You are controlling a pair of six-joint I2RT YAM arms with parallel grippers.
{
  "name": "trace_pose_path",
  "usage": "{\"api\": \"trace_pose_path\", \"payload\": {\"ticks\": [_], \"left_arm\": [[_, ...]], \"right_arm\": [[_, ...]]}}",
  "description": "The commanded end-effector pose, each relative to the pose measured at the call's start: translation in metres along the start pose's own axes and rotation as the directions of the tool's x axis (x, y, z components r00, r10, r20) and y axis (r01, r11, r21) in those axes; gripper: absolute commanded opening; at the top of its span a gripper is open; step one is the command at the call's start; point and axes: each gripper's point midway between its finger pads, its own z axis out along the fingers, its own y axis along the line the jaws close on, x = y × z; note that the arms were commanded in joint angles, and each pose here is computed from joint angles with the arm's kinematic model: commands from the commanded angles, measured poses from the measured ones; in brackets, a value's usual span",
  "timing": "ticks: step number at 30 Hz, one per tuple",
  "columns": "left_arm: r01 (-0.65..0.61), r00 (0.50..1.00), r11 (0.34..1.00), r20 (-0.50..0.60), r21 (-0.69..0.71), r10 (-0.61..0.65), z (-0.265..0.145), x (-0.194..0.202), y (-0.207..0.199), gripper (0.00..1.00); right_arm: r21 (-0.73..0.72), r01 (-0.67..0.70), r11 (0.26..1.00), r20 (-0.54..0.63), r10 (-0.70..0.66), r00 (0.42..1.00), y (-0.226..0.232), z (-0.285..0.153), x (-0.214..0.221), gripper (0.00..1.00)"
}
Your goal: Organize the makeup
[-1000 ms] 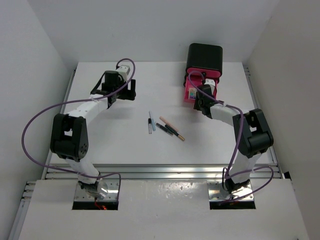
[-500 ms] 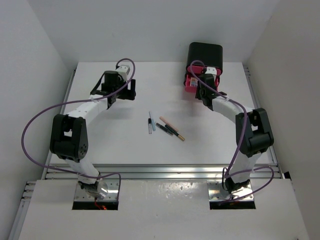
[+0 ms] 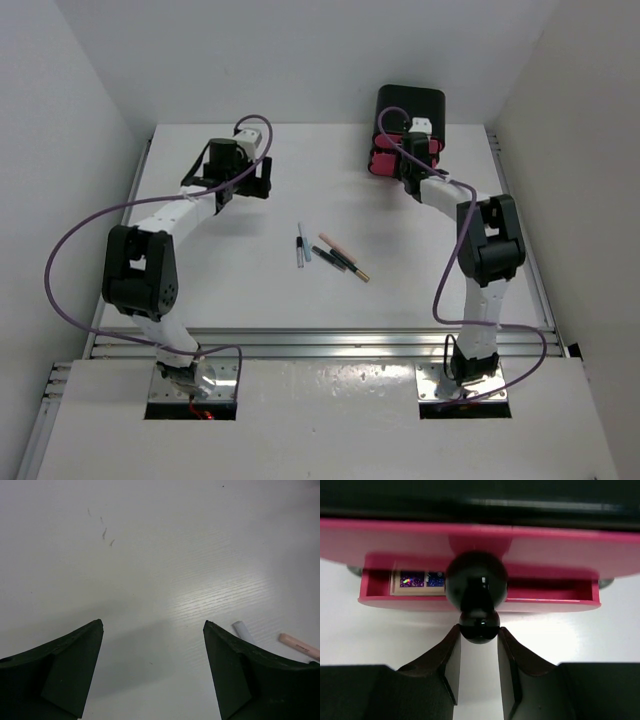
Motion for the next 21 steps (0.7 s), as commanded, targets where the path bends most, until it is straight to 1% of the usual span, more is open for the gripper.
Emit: {"api": "trace_pose_path", "payload": {"ticks": [1, 2, 3, 4, 6, 7, 8, 9, 10, 11, 12, 13, 14, 16, 17, 18, 21], "left_arm": [[-0.004, 1.0, 1.0, 0.021, 0.004, 0.004, 0.004, -0.015, 0.005, 0.87], [-0.006, 0.999, 1.0, 0.033, 0.003, 0.006, 0.003, -0.021, 0.005, 0.87], [-0.006, 0.999, 1.0, 0.035, 0.003, 0.006, 0.007, -0.023, 0.005, 0.87], [-0.004, 1.0, 1.0, 0.019, 0.004, 0.004, 0.01, -0.02, 0.006, 0.87], [-0.014, 1.0, 1.0, 0.021, 0.013, 0.014, 0.013, -0.024, 0.005, 0.87], [-0.012, 1.0, 1.0, 0.008, 0.013, 0.012, 0.017, -0.018, 0.005, 0.87], [-0.014, 1.0, 1.0, 0.023, 0.013, 0.014, 0.016, -0.026, 0.005, 0.87], [-0.011, 1.0, 1.0, 0.002, 0.013, 0.011, 0.019, -0.019, 0.005, 0.87], [-0.013, 1.0, 1.0, 0.016, 0.013, 0.013, 0.019, -0.026, 0.005, 0.87], [-0.012, 1.0, 1.0, 0.008, 0.022, 0.012, 0.022, -0.025, 0.004, 0.87], [-0.011, 1.0, 0.999, -0.003, 0.032, 0.011, 0.025, -0.021, 0.003, 0.87], [-0.012, 1.0, 0.999, 0.008, 0.032, 0.012, 0.024, -0.026, 0.003, 0.87], [-0.011, 1.0, 0.999, -0.001, 0.032, 0.011, 0.027, -0.022, 0.003, 0.87], [-0.01, 1.0, 0.999, -0.011, 0.041, 0.01, 0.029, -0.02, 0.001, 0.87], [-0.009, 1.0, 0.999, -0.011, 0.051, 0.01, 0.029, -0.02, 0.0, 0.87], [-0.011, 1.0, 0.999, -0.001, 0.05, 0.011, 0.029, -0.025, 0.0, 0.87], [-0.008, 1.0, 0.998, -0.018, 0.06, 0.009, 0.034, -0.018, -0.001, 0.87]], "right_arm": [[-0.05, -0.021, 0.999, 0.175, 0.029, 0.984, 0.01, 0.011, -0.059, 0.0], [-0.05, -0.032, 0.998, 0.2, 0.041, 0.979, 0.009, 0.013, -0.071, 0.0], [-0.047, -0.025, 0.999, 0.18, 0.034, 0.983, 0.009, 0.021, -0.061, 0.0], [-0.048, -0.025, 0.999, 0.183, 0.033, 0.983, 0.009, 0.023, -0.063, 0.0], [-0.051, -0.029, 0.998, 0.187, 0.038, 0.982, 0.011, 0.027, -0.064, 0.05], [-0.053, -0.036, 0.998, 0.182, 0.045, 0.982, 0.01, 0.028, -0.061, 0.09], [-0.057, -0.038, 0.998, 0.187, 0.048, 0.981, 0.012, 0.026, -0.062, 0.13], [-0.052, -0.037, 0.998, 0.167, 0.046, 0.985, 0.01, 0.027, -0.05, 0.24], [-0.054, -0.053, 0.997, 0.175, 0.062, 0.983, 0.009, 0.023, -0.054, 0.29], [-0.053, -0.059, 0.997, 0.168, 0.067, 0.983, 0.009, 0.021, -0.05, 0.33], [-0.045, -0.063, 0.997, 0.139, 0.069, 0.988, 0.007, 0.02, -0.035, 0.43], [-0.037, -0.085, 0.996, 0.146, 0.09, 0.985, 0.005, 0.012, -0.04, 0.46], [-0.03, -0.101, 0.994, 0.139, 0.105, 0.985, 0.004, 0.009, -0.037, 0.46], [-0.004, -0.107, 0.994, 0.119, 0.106, 0.987, -0.001, -0.001, -0.026, 0.51], [0.006, -0.131, 0.991, 0.096, 0.13, 0.987, -0.002, -0.004, -0.016, 0.52], [0.018, -0.14, 0.99, 0.087, 0.138, 0.987, -0.004, -0.005, -0.014, 0.53], [0.045, -0.169, 0.985, 0.032, 0.167, 0.985, -0.005, -0.005, 0.003, 0.59]]}}
